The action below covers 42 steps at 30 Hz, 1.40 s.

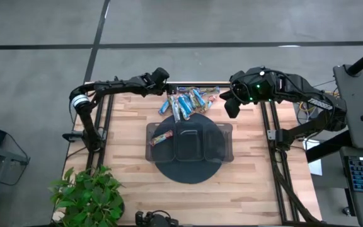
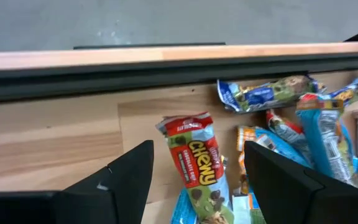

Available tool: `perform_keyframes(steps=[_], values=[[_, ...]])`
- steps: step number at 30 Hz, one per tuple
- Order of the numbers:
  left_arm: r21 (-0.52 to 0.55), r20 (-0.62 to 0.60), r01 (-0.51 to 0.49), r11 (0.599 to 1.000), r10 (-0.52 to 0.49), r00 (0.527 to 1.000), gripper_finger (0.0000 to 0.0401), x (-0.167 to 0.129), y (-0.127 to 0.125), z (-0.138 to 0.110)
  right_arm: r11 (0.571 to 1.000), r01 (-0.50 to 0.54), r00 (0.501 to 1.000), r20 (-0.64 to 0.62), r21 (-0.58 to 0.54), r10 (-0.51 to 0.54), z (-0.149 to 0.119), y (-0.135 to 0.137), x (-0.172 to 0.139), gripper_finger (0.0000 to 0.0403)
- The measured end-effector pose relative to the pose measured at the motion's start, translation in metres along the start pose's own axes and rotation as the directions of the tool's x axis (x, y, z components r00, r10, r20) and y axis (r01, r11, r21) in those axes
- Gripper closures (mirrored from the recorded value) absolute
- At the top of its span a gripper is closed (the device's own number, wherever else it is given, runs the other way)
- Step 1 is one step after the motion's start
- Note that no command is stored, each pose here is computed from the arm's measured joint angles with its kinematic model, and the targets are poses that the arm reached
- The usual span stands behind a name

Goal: Pick and place Granola Bars by type
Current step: Put the red granola bar into the left black bin

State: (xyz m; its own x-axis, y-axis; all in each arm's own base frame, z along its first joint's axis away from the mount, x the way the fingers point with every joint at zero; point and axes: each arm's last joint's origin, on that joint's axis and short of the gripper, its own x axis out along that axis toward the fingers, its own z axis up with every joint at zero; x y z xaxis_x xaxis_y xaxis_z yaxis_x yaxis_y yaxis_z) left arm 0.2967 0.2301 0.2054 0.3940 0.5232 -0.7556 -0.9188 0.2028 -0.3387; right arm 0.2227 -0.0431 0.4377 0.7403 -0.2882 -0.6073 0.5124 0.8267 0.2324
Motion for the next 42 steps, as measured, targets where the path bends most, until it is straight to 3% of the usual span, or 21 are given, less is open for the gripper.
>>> perform_keyframes(steps=[24,42], values=[[-0.031,-0.025,0.014,0.999,-0.014,1.000,0.0171,0.028,-0.003,-0.013,1.000,0.000,1.000,0.002,0.006,0.000,0.000,0.000,0.000,0.0394],[-0.034,-0.036,0.029,0.999,-0.030,0.999,0.0225,0.029,-0.003,-0.013,1.000,0.005,1.000,0.005,0.012,-0.005,0.000,0.000,0.000,0.0394]])
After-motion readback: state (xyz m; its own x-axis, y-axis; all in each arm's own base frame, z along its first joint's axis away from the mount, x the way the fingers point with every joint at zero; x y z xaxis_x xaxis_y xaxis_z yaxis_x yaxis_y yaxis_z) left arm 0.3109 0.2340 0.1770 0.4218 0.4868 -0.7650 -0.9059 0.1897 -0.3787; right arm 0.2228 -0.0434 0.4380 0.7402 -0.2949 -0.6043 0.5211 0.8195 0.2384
